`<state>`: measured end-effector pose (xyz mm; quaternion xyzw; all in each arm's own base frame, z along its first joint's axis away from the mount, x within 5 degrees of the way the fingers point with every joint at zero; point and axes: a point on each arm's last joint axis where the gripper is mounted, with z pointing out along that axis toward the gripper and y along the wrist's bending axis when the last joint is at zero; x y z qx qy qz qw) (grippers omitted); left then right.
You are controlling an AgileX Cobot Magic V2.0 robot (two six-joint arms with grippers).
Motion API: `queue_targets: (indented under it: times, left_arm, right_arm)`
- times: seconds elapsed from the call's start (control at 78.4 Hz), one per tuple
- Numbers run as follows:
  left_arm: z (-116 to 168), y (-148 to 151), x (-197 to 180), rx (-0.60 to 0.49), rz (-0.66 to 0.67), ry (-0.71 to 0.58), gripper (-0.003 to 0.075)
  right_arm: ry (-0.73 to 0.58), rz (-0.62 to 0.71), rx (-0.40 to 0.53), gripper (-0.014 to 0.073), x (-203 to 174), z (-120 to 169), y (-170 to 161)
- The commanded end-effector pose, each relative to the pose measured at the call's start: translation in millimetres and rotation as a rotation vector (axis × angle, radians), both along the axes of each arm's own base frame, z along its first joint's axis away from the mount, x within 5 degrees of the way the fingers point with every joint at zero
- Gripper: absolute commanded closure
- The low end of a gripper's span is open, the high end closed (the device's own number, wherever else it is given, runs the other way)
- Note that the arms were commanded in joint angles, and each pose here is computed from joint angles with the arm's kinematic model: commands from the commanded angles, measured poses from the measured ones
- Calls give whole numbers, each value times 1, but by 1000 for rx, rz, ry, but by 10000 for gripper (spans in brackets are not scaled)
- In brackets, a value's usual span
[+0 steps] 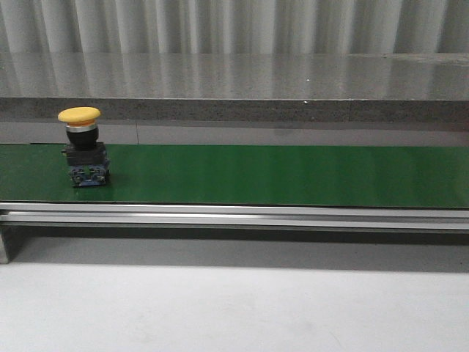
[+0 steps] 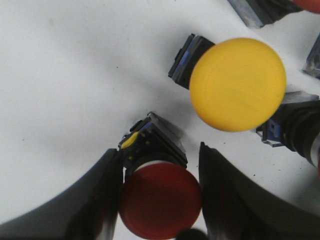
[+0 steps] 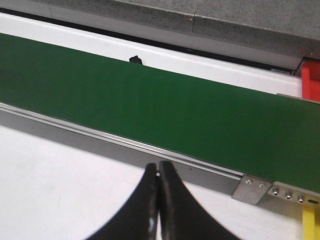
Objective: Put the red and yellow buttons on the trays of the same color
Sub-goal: 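Grasp a red button from the pile with the left gripper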
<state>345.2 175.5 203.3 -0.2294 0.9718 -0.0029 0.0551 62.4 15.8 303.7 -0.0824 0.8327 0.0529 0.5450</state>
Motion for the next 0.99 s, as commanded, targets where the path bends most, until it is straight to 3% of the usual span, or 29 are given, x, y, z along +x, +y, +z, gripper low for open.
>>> queue_targets:
  times: [0.0,0.179,0.255,0.421,0.625,0.791,0.982]
  left_arm:
    - [24,0,-1,37,6,-57,622]
    - [38,-2,-3,58,4,-103,677]
    - [60,-10,-7,83,-9,-153,677]
    - [113,-46,-20,134,-90,-274,677]
    - [145,-89,-28,148,-199,-362,678]
    - [146,-132,-21,122,-332,-365,678]
    - [139,-163,-11,104,-426,-369,678]
  right_arm:
    - [-82,-3,10,661,2,12,0]
    - [-82,-3,10,661,2,12,0]
    - [-82,-3,10,661,2,12,0]
    - [-82,-3,10,661,2,12,0]
    - [-82,-3,10,661,2,12,0]
    - [-82,-3,10,661,2,12,0]
    - [-82,-3,10,661,2,12,0]
